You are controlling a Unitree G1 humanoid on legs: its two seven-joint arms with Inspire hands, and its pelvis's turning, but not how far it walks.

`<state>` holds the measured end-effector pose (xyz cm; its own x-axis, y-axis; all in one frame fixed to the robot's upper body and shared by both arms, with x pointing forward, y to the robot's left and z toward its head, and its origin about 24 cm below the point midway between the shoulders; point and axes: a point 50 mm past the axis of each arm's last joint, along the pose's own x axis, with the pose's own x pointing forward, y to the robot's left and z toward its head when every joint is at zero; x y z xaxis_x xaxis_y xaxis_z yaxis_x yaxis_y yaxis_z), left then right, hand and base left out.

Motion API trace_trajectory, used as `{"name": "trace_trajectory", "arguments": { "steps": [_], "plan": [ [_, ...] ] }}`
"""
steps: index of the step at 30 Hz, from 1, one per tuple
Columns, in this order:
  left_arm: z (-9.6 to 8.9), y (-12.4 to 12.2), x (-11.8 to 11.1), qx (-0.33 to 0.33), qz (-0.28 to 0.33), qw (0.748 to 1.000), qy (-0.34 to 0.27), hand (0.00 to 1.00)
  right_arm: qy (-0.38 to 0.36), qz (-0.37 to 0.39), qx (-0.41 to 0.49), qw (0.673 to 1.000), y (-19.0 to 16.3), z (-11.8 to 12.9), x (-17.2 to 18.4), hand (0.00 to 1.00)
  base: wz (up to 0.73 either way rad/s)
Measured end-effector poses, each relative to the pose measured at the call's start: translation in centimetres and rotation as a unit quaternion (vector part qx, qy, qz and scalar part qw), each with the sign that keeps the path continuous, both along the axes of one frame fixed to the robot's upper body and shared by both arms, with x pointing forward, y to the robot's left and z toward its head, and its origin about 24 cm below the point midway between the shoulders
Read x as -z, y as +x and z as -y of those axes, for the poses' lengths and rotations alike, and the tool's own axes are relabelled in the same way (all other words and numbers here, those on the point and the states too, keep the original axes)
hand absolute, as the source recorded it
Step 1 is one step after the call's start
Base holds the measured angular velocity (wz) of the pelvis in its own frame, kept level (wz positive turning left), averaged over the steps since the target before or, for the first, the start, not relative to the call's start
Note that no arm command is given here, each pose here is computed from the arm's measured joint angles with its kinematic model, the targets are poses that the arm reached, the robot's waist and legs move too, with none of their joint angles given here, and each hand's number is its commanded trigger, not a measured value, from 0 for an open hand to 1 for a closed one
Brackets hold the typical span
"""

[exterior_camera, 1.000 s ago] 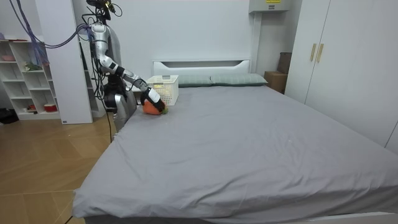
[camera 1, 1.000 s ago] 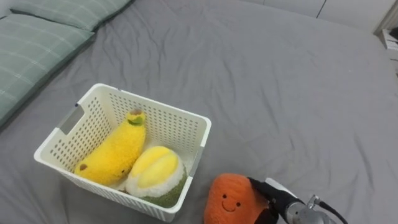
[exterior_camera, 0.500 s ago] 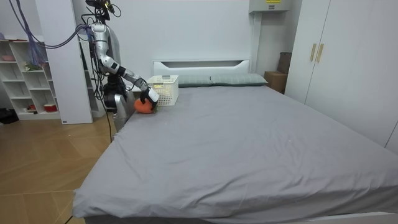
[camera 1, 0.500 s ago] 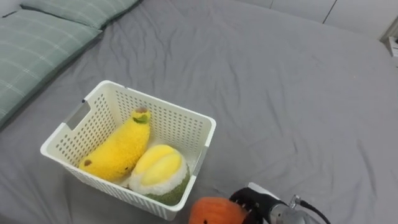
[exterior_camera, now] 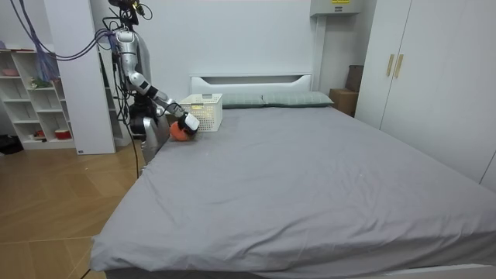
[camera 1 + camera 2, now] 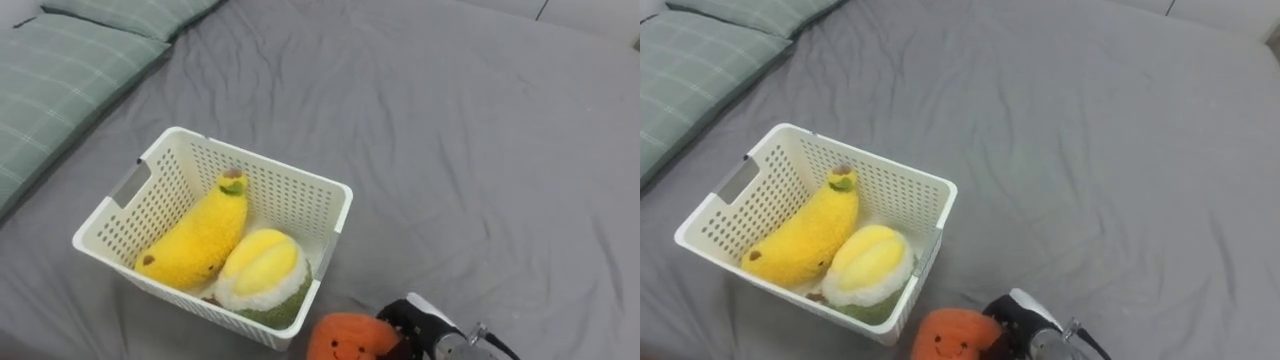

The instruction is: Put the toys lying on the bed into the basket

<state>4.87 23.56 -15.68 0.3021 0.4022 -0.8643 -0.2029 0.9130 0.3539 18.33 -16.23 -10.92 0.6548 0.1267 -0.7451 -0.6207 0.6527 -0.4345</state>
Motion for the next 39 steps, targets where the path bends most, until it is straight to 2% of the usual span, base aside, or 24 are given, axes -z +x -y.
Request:
{"name": "trace_trajectory", "arguments": {
  "steps": [8,14,19,22,26,30,35,39],
  "plan": [
    [-0.1,-0.3,0.0,-0.005,0.0,1.0,0.004,0.0,-0.009,0.069,0.091,0.993,1.5,2.7,-1.5,1.0,0.0],
    [-0.9,-0.8,-0.2,-0.026,0.001,1.0,0.013,0.0,-0.001,0.12,0.149,0.982,2.5,4.5,-3.0,1.0,-0.03],
    [-1.7,-1.8,-0.2,-0.058,-0.002,0.998,0.013,0.0,0.027,0.182,0.208,0.961,3.8,6.1,-5.3,1.0,-0.06],
    [-2.5,-2.8,-0.4,-0.087,-0.007,0.996,0.017,0.0,0.024,0.236,0.218,0.947,4.6,6.9,-7.4,1.0,-0.11],
    [-2.9,-3.0,-0.5,-0.096,-0.007,0.995,0.02,0.0,0.01,0.291,0.225,0.93,5.3,8.1,-9.8,1.0,-0.05],
    [-2.9,-3.2,-0.4,-0.095,-0.014,0.995,0.02,0.0,0.006,0.359,0.196,0.912,6.3,7.9,-13.3,1.0,-0.09],
    [-2.9,-2.5,-0.4,-0.06,-0.014,0.998,0.021,0.0,0.005,0.418,0.169,0.893,7.3,7.4,-16.5,1.0,-0.07],
    [-3.2,-2.1,-0.4,-0.052,-0.019,0.998,0.023,0.0,0.024,0.462,0.138,0.876,9.4,5.9,-19.4,1.0,-0.09]
  ]
}}
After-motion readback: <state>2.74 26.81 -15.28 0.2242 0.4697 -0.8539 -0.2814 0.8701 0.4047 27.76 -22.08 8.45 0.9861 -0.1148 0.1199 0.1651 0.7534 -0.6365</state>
